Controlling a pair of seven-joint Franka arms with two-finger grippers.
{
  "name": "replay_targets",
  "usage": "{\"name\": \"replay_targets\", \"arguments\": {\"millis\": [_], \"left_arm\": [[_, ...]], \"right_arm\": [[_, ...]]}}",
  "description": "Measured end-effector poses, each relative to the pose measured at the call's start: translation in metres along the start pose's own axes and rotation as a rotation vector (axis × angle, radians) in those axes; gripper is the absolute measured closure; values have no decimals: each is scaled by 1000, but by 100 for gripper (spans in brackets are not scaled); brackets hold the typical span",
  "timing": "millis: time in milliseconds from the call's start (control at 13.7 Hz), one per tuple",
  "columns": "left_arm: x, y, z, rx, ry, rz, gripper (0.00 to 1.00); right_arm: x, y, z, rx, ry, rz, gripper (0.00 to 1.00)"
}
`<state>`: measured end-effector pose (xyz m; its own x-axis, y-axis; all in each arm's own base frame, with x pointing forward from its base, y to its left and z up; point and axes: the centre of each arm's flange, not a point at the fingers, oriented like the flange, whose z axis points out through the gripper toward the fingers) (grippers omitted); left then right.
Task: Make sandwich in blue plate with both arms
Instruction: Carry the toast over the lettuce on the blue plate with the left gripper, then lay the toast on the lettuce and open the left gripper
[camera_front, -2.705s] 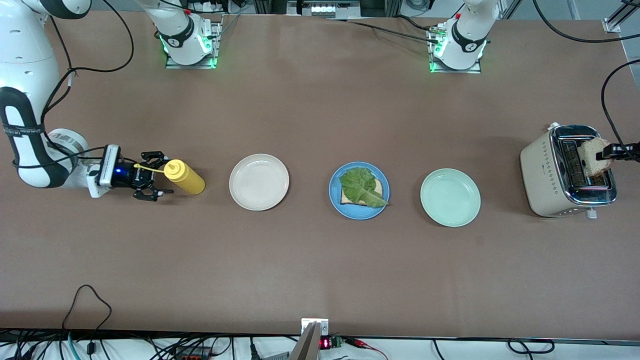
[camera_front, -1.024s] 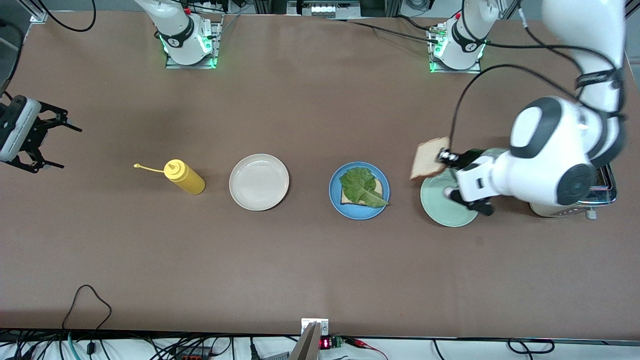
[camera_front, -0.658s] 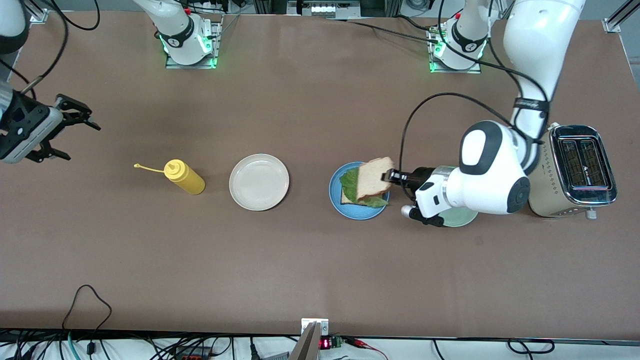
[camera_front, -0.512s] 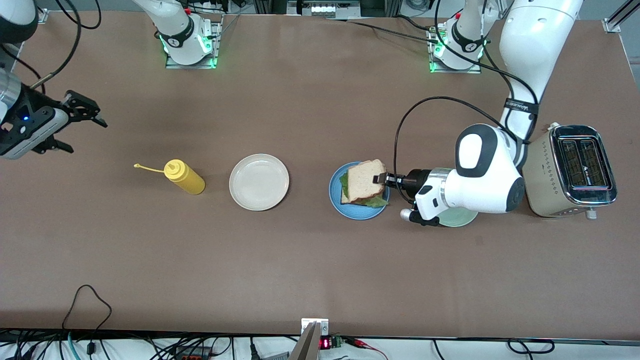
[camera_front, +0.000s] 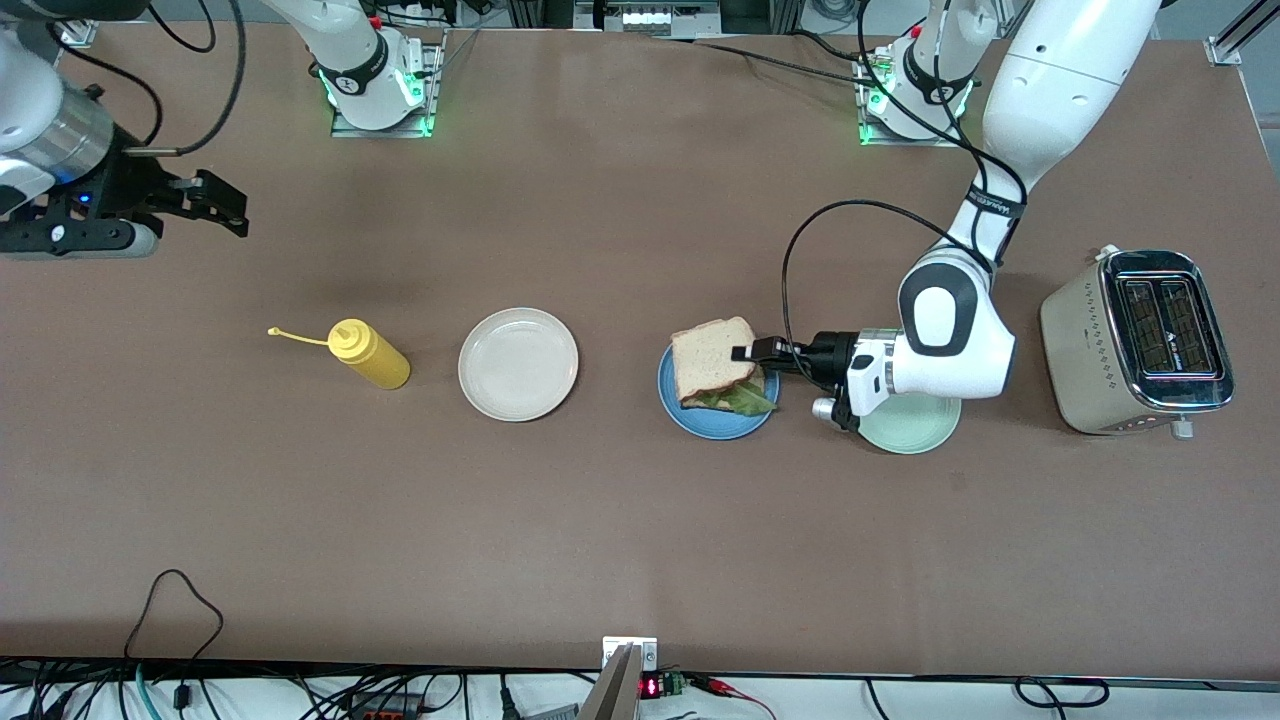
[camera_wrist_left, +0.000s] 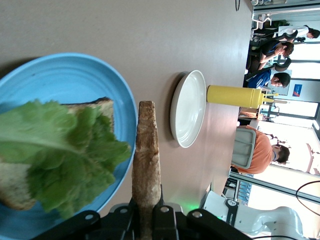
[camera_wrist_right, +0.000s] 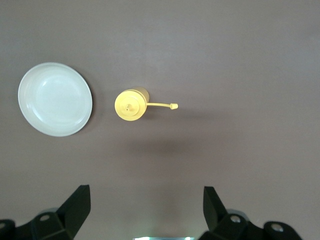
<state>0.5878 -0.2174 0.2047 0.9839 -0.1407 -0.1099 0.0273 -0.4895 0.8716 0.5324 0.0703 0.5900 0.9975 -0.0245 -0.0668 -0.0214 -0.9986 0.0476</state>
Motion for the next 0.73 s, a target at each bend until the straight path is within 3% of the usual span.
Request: {"name": "replay_targets", "arguments": {"millis": [366,585,731], "left_arm": [[-3,-22,1,-38,39,21,90],[-3,-31,5,-48,44,20,90],[-3,-31,5,-45,48,22,77]], "right_arm": [[2,5,-15,10,39,40,0],[5,17,-19,48,46,45,0],[6,29,-21,54,54,22,0]]}}
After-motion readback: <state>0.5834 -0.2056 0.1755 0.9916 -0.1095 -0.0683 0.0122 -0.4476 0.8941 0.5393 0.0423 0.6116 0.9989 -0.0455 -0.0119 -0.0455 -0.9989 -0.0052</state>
